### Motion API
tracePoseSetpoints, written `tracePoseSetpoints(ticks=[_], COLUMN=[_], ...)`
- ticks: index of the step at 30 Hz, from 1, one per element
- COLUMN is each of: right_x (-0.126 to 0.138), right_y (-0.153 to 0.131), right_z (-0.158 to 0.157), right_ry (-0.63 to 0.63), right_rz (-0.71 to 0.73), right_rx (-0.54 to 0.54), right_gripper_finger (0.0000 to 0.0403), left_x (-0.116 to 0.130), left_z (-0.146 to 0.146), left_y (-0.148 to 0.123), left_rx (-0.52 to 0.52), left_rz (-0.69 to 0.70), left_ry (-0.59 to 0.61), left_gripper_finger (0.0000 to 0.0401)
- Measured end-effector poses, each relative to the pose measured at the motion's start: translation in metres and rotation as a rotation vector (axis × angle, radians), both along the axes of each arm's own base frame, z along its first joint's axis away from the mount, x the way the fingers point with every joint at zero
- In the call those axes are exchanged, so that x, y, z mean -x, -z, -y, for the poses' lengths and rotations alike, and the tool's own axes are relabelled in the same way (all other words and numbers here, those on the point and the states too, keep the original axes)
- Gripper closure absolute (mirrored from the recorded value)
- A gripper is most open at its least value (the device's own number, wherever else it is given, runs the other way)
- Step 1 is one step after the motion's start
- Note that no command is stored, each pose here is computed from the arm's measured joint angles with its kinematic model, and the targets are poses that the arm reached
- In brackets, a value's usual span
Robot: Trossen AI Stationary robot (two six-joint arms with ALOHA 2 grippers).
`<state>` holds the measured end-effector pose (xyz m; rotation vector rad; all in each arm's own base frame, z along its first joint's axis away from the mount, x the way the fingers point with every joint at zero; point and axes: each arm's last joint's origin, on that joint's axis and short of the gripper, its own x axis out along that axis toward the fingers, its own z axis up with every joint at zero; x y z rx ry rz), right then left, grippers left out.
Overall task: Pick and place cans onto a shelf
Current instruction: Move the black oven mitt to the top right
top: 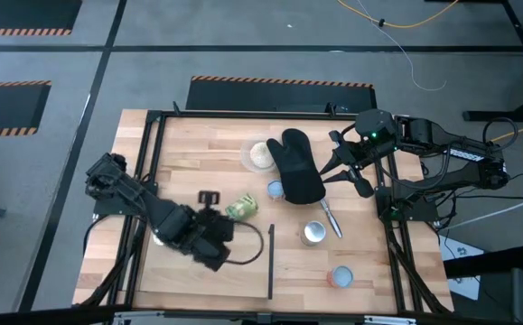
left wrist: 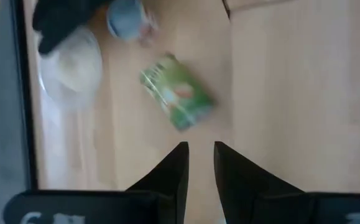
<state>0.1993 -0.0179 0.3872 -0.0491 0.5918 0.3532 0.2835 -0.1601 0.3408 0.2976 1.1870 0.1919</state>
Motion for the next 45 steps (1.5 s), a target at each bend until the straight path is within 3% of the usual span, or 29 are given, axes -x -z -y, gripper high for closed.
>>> tracePoseSetpoints(ticks=[8,13,17,21,25,30,34,39,45], right_x=[0.001,0.005,0.008,0.006,0.0,-0.005,-0.01,-0.015,-0.013], right_y=[0.001,0.006,0.012,0.033,0.07,0.116,0.141,0.158,0.173], right_z=[0.0,-0.004,-0.013,-0.023,-0.028,-0.028,-0.027,-0.025,-0.025], right_ry=[0.049,0.037,0.01,-0.028,0.063,0.191,0.247,0.264,0.267], right_rz=[-0.041,-0.11,-0.187,-0.239,-0.315,-0.336,-0.268,-0.155,-0.128], right_rx=[-0.071,-0.081,-0.103,-0.088,-0.042,0.045,0.098,0.128,0.121], right_gripper_finger=[0.0291,0.0291,0.0291,0.0291,0.0291,0.0291,0.0291,0.0291,0.0291], left_x=[-0.047,-0.059,-0.066,-0.064,-0.059,-0.052,-0.053,-0.056,-0.057], left_z=[-0.045,-0.085,-0.112,-0.137,-0.161,-0.176,-0.182,-0.181,-0.181], left_y=[0.021,0.036,0.048,0.068,0.08,0.082,0.081,0.078,0.078], left_rx=[0.046,0.028,0.138,0.243,0.236,0.236,0.228,0.22,0.219], left_rz=[0.019,-0.03,-0.012,0.02,0.122,0.203,0.231,0.267,0.281], left_ry=[0.203,0.193,0.237,0.262,0.213,0.2,0.188,0.202,0.203], left_gripper_finger=[0.0332,0.0332,0.0332,0.0332,0.0332,0.0332,0.0332,0.0332,0.0332])
